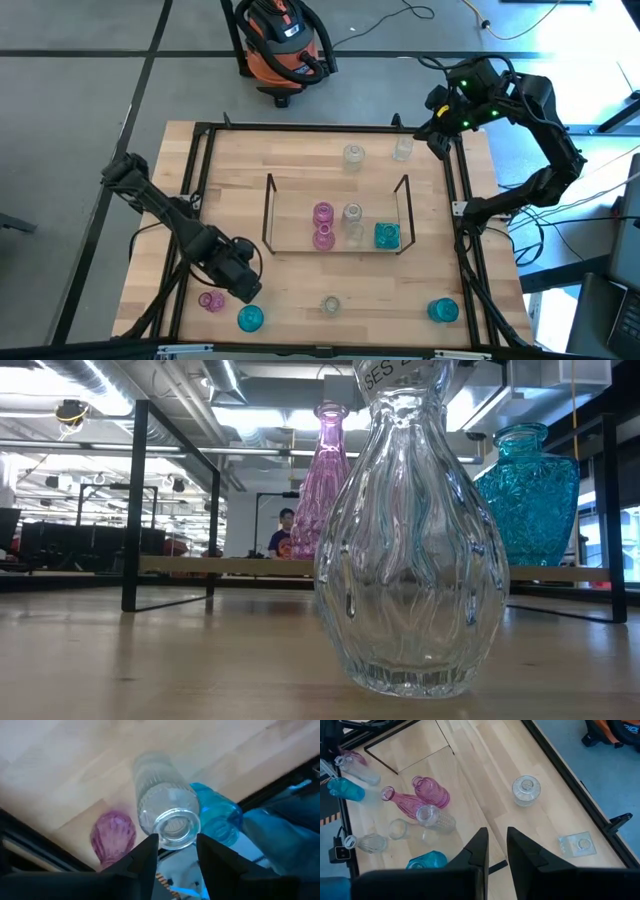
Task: Sort vases onto shelf
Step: Put the transparent vase aligned with the other transparent vase on the shelf
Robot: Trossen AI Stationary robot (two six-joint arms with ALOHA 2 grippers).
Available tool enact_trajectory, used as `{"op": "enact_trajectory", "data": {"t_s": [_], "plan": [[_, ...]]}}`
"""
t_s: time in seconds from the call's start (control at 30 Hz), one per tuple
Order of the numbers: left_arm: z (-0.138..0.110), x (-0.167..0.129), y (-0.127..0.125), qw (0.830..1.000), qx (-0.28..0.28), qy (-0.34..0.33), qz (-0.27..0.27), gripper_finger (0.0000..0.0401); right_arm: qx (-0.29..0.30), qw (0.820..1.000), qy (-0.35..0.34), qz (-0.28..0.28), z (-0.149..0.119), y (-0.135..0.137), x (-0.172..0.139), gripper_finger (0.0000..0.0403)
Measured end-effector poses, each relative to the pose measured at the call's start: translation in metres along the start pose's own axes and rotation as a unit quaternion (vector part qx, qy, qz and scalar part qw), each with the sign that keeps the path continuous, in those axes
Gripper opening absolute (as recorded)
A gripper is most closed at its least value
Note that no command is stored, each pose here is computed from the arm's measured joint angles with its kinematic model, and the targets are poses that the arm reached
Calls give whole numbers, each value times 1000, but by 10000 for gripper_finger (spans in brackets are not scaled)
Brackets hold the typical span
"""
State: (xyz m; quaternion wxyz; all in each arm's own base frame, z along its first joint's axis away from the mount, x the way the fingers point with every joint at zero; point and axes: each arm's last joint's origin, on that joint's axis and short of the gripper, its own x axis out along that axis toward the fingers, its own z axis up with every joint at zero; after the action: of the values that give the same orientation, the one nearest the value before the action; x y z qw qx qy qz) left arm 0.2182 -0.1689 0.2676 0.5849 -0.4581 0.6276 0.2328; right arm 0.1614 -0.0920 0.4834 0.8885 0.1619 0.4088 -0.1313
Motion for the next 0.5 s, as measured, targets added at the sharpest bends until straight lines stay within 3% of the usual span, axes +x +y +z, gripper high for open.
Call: {"op": "enact_trajectory", "data": {"t_s": [0.2,0.5], "plan": [[4,12,7,1000,-6,0,26,123,1,1000,0,7,0,0,0,50],[16,18,10,1000,-2,3,18,62,7,1000,0,7,0,0,0,50]]}}
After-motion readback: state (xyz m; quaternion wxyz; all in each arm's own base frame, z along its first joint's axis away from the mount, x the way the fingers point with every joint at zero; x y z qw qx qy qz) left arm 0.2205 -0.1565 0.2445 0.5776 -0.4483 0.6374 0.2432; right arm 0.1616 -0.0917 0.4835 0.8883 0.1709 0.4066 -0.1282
